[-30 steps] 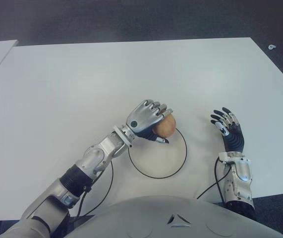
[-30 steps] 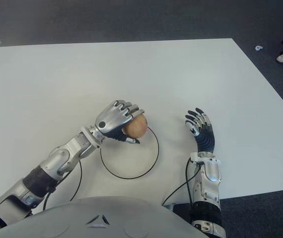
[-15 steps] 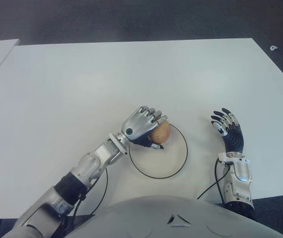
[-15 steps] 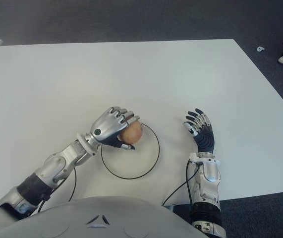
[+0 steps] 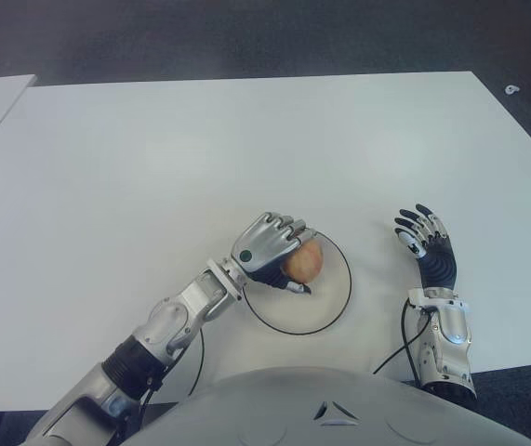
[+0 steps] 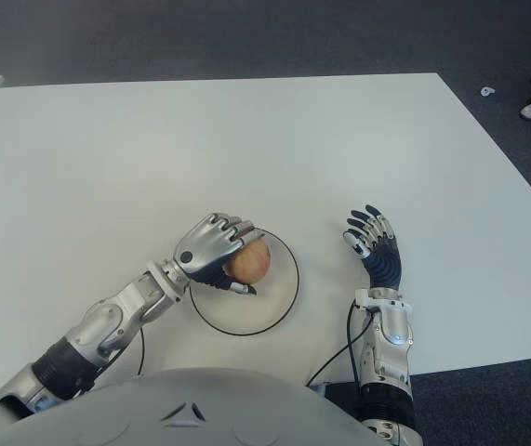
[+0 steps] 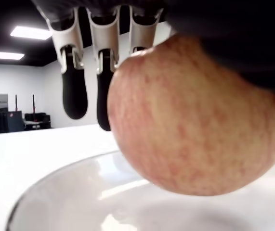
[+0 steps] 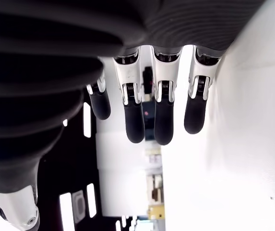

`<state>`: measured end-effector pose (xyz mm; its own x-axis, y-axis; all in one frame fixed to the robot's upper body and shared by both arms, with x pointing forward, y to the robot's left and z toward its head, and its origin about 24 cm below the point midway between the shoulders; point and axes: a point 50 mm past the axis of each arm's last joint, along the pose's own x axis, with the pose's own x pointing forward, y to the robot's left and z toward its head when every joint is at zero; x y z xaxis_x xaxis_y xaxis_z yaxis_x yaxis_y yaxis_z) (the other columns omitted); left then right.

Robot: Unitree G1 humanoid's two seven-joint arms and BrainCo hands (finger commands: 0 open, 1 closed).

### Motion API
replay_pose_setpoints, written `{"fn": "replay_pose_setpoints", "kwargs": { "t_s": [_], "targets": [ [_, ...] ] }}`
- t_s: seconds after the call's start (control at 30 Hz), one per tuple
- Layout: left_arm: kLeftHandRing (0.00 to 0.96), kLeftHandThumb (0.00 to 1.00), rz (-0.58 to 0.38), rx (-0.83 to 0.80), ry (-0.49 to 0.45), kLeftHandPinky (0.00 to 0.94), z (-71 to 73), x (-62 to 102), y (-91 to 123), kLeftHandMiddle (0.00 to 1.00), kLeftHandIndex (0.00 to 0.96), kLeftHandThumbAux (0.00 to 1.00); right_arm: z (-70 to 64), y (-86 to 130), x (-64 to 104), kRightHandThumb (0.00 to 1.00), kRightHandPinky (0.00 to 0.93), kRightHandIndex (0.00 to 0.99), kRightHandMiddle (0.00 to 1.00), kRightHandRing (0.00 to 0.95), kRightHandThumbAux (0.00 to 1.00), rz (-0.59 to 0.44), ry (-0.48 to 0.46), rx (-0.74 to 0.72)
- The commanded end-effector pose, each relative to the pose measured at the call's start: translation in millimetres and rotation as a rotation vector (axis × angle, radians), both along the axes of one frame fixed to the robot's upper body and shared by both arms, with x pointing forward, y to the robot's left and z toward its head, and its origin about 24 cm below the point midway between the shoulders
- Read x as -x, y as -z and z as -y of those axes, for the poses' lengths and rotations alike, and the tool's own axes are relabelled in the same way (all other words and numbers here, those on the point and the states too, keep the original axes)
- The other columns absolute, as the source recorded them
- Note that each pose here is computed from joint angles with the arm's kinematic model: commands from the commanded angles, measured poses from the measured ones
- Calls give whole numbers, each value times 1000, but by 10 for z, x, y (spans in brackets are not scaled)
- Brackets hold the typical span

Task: Put the apples into the plate.

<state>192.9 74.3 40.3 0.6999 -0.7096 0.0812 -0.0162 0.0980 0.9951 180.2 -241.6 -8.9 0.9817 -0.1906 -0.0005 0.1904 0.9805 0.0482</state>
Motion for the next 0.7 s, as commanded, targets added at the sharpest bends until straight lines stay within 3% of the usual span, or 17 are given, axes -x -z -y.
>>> {"fn": "replay_pose_setpoints", "kwargs": {
  "t_s": [0.03,0.7],
  "targets": [
    [816,854,-61,-8,-21,802,-12,15,-13,527,405,662,-35,174,115,712,285,153,287,274,685,-105,11,-44],
    [768,856,-176,-64,-26,751,-56,7,-25,516,416,661,-33,153,117,715,282,160,313,283,682,-112,21,-51]
  ]
}}
